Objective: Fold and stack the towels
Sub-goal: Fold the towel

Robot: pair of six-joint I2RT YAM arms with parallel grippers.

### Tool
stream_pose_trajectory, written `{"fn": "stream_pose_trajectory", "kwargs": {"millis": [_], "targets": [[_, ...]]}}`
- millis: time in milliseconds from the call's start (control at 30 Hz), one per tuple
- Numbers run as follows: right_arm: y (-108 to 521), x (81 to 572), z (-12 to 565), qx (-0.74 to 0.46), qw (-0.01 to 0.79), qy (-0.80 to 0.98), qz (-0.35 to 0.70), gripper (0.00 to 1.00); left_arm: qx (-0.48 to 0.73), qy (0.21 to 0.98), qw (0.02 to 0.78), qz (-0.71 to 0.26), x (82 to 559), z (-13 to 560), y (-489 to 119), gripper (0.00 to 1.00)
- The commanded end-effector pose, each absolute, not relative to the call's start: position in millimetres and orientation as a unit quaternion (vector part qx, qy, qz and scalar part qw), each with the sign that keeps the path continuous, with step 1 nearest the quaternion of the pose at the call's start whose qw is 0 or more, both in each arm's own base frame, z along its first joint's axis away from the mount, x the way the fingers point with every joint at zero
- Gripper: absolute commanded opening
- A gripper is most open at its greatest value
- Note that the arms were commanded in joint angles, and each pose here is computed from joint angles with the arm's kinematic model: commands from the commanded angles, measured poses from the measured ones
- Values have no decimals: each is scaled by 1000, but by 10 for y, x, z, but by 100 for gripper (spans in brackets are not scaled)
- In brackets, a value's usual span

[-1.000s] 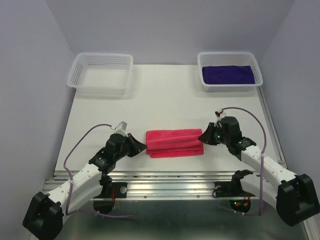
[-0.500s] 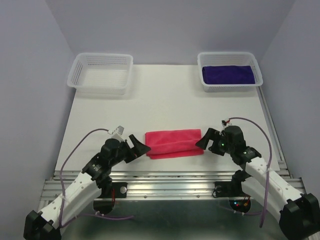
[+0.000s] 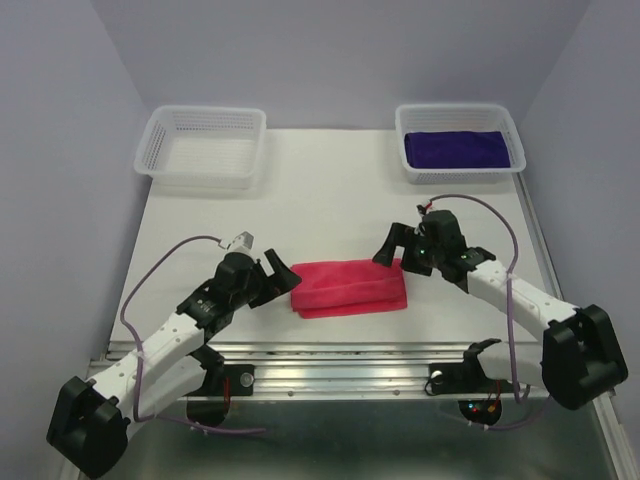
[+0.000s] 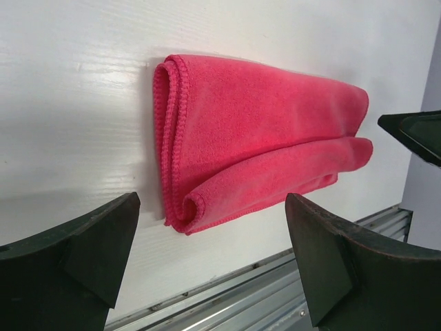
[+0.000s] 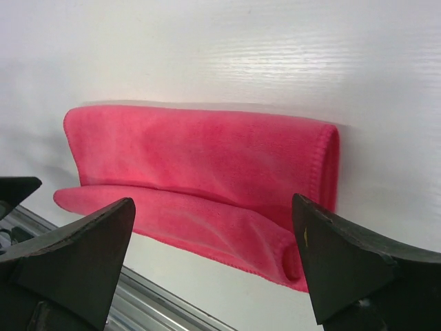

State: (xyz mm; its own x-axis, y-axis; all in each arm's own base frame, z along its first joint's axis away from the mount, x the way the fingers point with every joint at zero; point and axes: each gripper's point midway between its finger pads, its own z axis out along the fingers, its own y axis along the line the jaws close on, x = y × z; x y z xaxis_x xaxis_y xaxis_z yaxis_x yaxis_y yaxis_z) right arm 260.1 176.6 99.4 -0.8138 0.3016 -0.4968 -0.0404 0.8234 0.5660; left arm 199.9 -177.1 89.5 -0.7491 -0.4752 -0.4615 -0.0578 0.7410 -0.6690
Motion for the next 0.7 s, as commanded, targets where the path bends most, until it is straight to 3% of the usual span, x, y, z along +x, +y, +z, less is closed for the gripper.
{"fn": "stream_pose_trajectory", "kwargs": {"millis": [0, 267, 667], "targets": [[2159, 2714, 1109, 3, 306, 902, 306, 100, -136, 866, 356, -324, 2174, 1093, -1801, 99], [2359, 2476, 786, -36, 256, 921, 292, 100, -148, 863, 363, -320, 2167, 1065, -1751, 99], [2259, 1735, 722, -77, 196, 926, 313, 100, -157, 866, 371, -296, 2181, 1004, -1659, 99]]}}
